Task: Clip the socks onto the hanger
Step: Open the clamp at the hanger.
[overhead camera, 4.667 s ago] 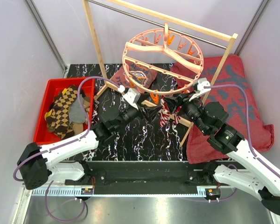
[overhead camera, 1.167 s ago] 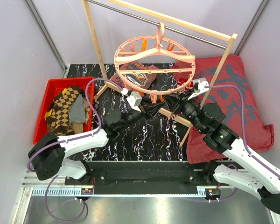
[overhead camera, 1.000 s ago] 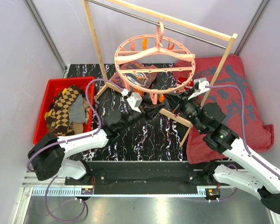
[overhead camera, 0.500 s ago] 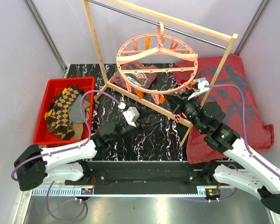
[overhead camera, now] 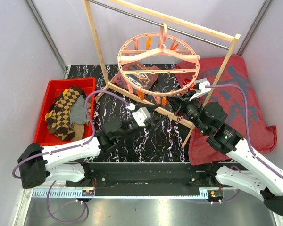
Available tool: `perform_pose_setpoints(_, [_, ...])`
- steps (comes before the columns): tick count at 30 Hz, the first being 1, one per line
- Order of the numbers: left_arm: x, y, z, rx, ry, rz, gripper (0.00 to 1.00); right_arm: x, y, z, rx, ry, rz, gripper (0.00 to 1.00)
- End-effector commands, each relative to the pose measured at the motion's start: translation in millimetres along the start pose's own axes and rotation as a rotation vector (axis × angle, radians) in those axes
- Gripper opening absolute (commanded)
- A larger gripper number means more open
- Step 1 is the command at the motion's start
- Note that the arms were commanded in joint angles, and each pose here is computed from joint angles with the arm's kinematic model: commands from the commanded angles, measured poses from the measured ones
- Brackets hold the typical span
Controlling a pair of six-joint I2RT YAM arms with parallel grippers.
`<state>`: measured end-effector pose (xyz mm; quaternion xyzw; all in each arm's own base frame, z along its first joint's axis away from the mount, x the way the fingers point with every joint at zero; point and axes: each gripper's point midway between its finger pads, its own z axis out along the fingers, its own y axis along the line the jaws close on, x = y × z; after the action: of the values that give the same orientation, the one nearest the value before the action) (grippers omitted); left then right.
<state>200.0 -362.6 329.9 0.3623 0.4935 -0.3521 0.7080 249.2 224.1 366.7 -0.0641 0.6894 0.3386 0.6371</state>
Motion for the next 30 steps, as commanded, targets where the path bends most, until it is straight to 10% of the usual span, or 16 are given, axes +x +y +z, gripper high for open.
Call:
perform_pose_setpoints(1, [-19.7,23.8,13.3,-0.114,-0.03,0.057,0.55,-27.7,11.9,-5.3,-0.03,-0.058,0.013,0.0])
perform_pose_setpoints(20, [-29.2,32.9,32.7,-0.148,-0.074,0.033,0.45,-25.7,14.3,-7.0,-0.045,-0.053,0.027,0.0])
perform_pose_setpoints(30, [-22.1,33.7,32.0,-0.167,-0.064,-0.019,0.07,-27.1,16.6,-11.7,-0.061,-0.058,0.037,0.23])
